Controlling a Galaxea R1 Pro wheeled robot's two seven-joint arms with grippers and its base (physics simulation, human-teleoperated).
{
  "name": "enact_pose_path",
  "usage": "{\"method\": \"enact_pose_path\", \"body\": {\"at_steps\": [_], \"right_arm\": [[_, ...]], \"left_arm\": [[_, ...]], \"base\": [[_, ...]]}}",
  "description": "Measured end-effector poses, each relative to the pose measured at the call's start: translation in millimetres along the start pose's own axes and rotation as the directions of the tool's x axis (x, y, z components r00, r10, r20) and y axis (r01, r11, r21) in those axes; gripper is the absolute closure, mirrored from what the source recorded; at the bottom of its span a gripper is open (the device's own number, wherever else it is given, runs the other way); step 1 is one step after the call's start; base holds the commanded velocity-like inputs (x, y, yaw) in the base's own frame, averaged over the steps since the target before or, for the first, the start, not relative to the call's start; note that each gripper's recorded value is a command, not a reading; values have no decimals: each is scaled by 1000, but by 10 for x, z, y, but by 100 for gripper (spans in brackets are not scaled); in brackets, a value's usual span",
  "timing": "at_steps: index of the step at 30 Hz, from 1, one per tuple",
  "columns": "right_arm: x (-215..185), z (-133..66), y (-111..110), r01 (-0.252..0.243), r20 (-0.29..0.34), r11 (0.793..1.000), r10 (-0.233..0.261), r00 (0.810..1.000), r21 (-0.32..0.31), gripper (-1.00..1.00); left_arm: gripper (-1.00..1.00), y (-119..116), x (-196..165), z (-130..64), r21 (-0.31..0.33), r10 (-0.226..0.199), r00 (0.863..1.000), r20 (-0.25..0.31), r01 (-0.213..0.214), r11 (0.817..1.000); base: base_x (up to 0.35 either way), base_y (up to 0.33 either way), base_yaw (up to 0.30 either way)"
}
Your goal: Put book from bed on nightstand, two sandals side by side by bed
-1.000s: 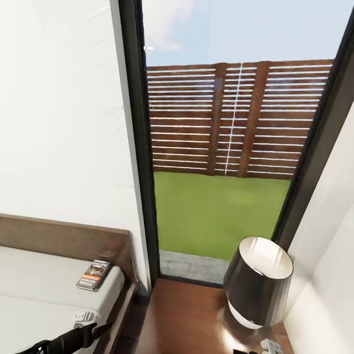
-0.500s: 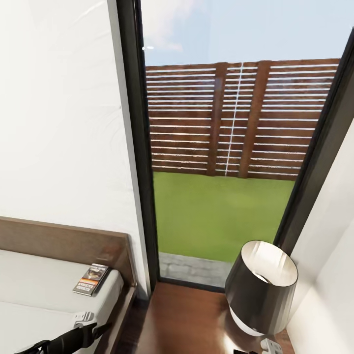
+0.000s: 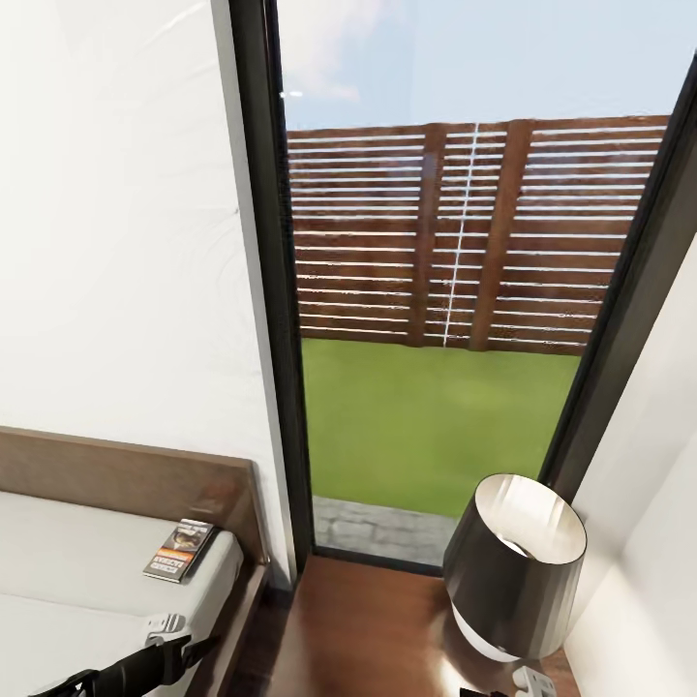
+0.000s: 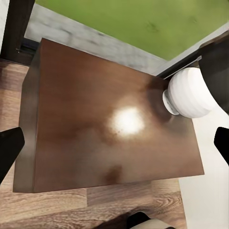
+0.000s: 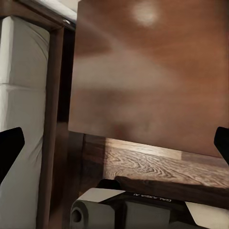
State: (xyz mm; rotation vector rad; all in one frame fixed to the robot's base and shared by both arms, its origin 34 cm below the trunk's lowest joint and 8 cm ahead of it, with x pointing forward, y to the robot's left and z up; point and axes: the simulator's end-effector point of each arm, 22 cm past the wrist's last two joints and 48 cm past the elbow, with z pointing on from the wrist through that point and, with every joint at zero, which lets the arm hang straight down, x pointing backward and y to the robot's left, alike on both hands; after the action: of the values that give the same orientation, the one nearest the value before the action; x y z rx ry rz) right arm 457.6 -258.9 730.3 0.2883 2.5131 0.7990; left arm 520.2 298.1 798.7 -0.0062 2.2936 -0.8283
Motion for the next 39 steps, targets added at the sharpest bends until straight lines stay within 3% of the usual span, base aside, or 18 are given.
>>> {"method": "enact_pose_path", "body": {"at_steps": [39], "right_arm": [[99, 31, -54, -12, -22, 1000, 12, 1000, 9, -100]], "left_arm": [[-100, 44, 94, 21, -1, -17, 1000, -19, 17, 1000]], "base": [[0, 0, 0]]}}
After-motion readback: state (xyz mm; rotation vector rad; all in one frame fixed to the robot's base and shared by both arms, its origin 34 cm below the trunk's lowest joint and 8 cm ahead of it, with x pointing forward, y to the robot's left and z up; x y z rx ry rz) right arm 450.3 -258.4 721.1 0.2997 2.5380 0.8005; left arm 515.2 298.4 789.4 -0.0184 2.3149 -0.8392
